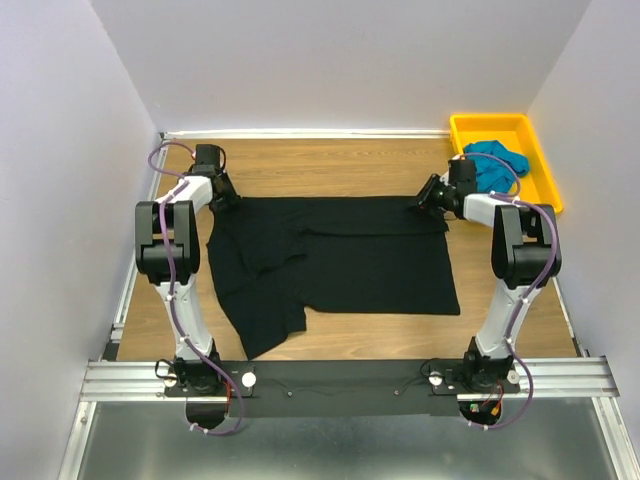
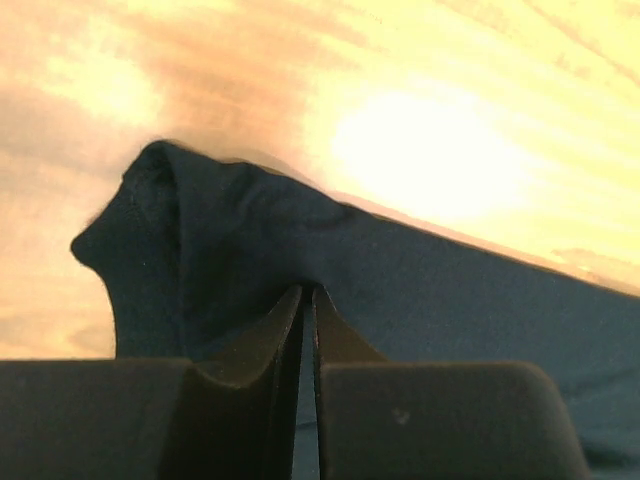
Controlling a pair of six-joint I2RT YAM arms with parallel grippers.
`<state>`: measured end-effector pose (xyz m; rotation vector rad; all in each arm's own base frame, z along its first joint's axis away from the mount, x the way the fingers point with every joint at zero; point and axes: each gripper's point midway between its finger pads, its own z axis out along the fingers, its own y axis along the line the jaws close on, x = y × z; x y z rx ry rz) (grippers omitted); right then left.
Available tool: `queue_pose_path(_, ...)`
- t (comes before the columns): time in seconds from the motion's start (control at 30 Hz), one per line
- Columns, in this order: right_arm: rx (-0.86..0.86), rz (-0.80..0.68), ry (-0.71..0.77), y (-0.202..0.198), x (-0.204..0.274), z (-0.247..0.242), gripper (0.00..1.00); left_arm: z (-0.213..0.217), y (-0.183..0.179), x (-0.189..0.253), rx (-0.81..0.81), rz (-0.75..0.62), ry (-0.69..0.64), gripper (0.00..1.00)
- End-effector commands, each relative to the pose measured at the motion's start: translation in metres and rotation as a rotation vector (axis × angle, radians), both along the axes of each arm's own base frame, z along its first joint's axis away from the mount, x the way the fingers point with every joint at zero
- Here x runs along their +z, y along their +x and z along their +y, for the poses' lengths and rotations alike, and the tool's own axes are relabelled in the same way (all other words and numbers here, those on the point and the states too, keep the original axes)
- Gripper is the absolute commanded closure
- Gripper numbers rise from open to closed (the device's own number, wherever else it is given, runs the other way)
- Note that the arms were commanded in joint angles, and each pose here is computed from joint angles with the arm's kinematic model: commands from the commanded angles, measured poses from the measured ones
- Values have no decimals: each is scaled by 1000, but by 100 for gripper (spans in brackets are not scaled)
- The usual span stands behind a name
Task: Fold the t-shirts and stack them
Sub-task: Fold the tshirt
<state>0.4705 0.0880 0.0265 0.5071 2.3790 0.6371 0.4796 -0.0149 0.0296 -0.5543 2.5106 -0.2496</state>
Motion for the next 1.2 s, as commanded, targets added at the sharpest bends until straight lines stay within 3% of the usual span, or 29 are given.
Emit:
queue_pose_path(0.0, -67, 63, -76, 12, -31, -19, 61, 7, 10, -19, 20, 36, 12, 84)
queue_pose_path(0.3, -37, 12, -166, 84, -45, -37, 60, -8, 63, -17, -6, -1, -74, 83)
queue_pose_path(0.33, -45, -39, -167, 105, -27, -48, 59, -9, 74, -12, -10, -24, -80, 82)
queue_pose_path(0.5, 59, -100, -93, 117, 5, -21, 53, -27, 89, 38, -104, -130, -109, 59)
queue_pose_path(0.57, 77, -139, -74, 113, 34, -16, 49, -29, 78, 68, -107, -174, -69, 49)
queue_pose_path(0.63, 165, -137, -29, 94, 45, 24, 47, -29, 53, 64, -98, -149, -57, 45)
queue_pose_path(0.67, 210, -157, -8, 83, 62, 49, 47, -43, 44, 88, -123, -197, -57, 42)
queue_pose_path(0.9, 390, -95, 111, 6, 68, 162, 46, -68, -71, 45, -186, -30, -71, 42)
queue_pose_path(1.03, 472, -70, 226, -23, 65, 221, 47, -79, -109, 27, -217, 22, -82, 46)
queue_pose_path(1.17, 521, -52, 268, -36, 54, 259, 48, -82, -121, 19, -225, 42, -91, 50)
